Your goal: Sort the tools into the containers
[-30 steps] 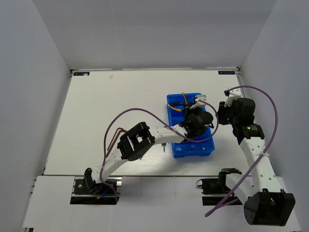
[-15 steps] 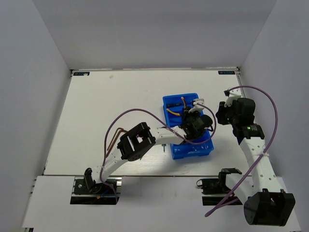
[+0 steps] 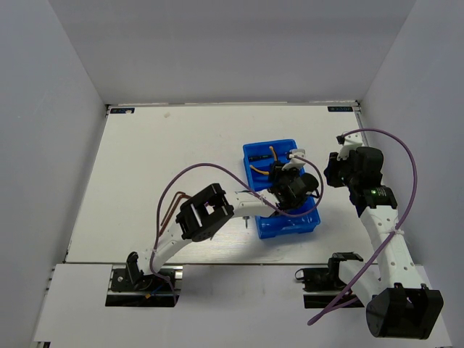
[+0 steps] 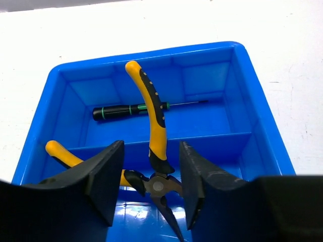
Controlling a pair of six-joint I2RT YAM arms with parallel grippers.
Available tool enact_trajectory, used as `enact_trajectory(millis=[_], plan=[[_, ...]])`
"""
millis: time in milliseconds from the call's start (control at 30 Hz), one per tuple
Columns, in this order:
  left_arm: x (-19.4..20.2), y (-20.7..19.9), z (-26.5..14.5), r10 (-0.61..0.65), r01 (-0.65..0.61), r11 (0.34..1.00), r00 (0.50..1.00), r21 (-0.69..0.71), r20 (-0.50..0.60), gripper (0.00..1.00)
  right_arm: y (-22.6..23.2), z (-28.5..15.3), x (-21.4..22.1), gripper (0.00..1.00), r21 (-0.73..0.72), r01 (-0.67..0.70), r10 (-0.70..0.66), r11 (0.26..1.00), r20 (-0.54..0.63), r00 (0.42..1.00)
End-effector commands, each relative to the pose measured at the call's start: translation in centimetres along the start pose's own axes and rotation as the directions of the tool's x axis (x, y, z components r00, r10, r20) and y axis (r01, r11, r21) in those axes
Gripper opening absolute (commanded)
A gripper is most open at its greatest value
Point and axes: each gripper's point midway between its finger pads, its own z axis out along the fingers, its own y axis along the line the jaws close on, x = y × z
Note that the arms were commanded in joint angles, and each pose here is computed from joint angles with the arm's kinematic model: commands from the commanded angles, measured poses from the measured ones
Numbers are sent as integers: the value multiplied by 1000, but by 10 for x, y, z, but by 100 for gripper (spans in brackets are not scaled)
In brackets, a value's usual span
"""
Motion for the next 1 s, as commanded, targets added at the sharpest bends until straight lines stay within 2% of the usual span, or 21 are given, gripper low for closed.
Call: enact_trajectory(millis=[0,133,233,300,367,400,433,467,500,567,633,667,700,733,767,800,867,900,933,967], plan=[[-46,1,-9,-90,90,996,996,29,22,59,-1,-3,-13,28,4,18,-18,1000,47,999],[-75,-2,-14,-129,127,989,991,73,30,60,-1,-3,-13,28,3,21,-21,1000,45,999],[-105,1,-22,-169,165,978,985,125,21,54,-2,-4,-13,31,9,23,-23,1000,49,999],[-112,3,-28,-170,169,972,985,165,-7,48,-3,-4,-14,41,14,22,-22,1000,49,999],[-128,17,-33,-208,209,959,978,190,-29,37,-3,-4,-14,52,14,25,-25,1000,52,998],[-122,19,-37,-182,189,956,982,224,-51,33,-2,-4,-14,60,11,25,-25,1000,49,998],[-126,25,-40,-186,193,955,981,225,-50,31,-2,-4,-13,63,8,24,-24,1000,48,999],[-144,37,-40,-209,213,949,977,233,-42,31,-1,-4,-14,65,0,23,-23,1000,47,999],[-138,40,-44,-187,196,947,981,256,-58,31,2,-3,-12,67,-14,28,-27,1000,44,999],[-137,55,-46,-152,168,951,985,259,-82,43,7,-2,-9,67,-45,31,-30,999,33,999],[-134,75,-52,-110,148,944,984,294,-143,59,17,-2,-7,60,-107,43,-41,993,24,999],[-130,83,-54,-96,147,940,980,307,-176,71,21,-1,-6,55,-132,46,-44,990,17,999],[-115,90,-55,-61,141,928,970,345,-233,75,25,-1,-4,47,-158,59,-58,986,12,998],[-119,108,-64,-36,135,920,964,369,-262,78,40,-4,-1,19,-240,55,-57,969,2,998],[-113,111,-72,-9,141,895,954,422,-301,81,43,-4,2,2,-268,74,-79,960,-7,997],[-91,122,-77,47,113,890,941,443,-334,78,47,-5,2,0,-289,86,-92,953,-5,996],[-85,149,-93,104,98,866,924,491,-368,70,67,-14,-1,0,-398,105,-114,911,1,994],[-63,164,-97,159,65,865,904,497,-396,58,76,-17,2,0,-449,101,-118,888,-11,993],[-57,177,-98,181,53,867,893,496,-412,45,86,-21,-6,8,-491,119,-131,863,10,991],[-46,188,-107,221,37,860,871,508,-439,33,90,-24,-5,22,-515,122,-142,849,1,990]])
